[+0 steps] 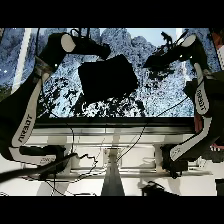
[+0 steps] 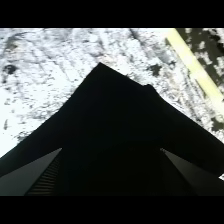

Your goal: Fold the clothes and pants, and hang the long-sleeved shirts on hangers.

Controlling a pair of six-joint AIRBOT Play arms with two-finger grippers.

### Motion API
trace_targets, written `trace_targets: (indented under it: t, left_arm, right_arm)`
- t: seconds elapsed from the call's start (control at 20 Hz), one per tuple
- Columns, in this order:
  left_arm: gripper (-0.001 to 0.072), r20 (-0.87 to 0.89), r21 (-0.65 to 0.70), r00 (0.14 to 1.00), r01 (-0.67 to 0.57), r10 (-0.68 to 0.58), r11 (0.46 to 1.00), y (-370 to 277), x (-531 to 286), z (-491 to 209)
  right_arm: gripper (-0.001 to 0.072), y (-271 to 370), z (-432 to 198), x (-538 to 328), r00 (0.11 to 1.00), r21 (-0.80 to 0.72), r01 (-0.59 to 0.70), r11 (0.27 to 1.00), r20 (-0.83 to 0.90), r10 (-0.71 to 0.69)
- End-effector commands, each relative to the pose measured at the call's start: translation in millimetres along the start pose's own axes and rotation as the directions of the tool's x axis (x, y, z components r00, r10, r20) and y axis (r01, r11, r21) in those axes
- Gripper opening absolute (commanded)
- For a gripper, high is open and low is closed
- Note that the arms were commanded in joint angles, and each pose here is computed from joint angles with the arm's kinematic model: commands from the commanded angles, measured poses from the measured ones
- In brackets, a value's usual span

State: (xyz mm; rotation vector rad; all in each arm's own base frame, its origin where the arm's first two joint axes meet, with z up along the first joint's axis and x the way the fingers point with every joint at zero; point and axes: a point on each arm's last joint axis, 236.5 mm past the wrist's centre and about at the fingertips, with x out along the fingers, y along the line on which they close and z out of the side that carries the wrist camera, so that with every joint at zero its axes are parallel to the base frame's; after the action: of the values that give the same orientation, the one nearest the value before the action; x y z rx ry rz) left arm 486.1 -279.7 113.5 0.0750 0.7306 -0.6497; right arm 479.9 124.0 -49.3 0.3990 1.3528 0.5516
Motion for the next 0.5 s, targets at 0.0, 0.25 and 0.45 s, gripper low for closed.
trace_targets:
  t: [0.0, 0.25, 0.45]
  left_arm:
    - [0.0714, -0.018, 0.008, 1.000, -0.005, 0.005, 1.000, 2, -5, -3]
    - [0.0713, -0.022, 0.010, 1.000, -0.002, 0.002, 1.000, 0, -5, -4]
    - [0.0713, -0.024, 0.013, 1.000, -0.005, 0.005, 1.000, 1, -5, -4]
  right_arm:
    - [0.0699, 23, -2, 49, 0.998, 0.100, -0.067, 0.993, 0.021, 0.065]
    - [0.0690, 42, 13, 85, 0.996, 0.213, -0.037, 0.976, 0.093, 0.018]
    - [0.0638, 39, -20, 113, 0.998, 0.279, -0.032, 0.960, -0.042, 0.046]
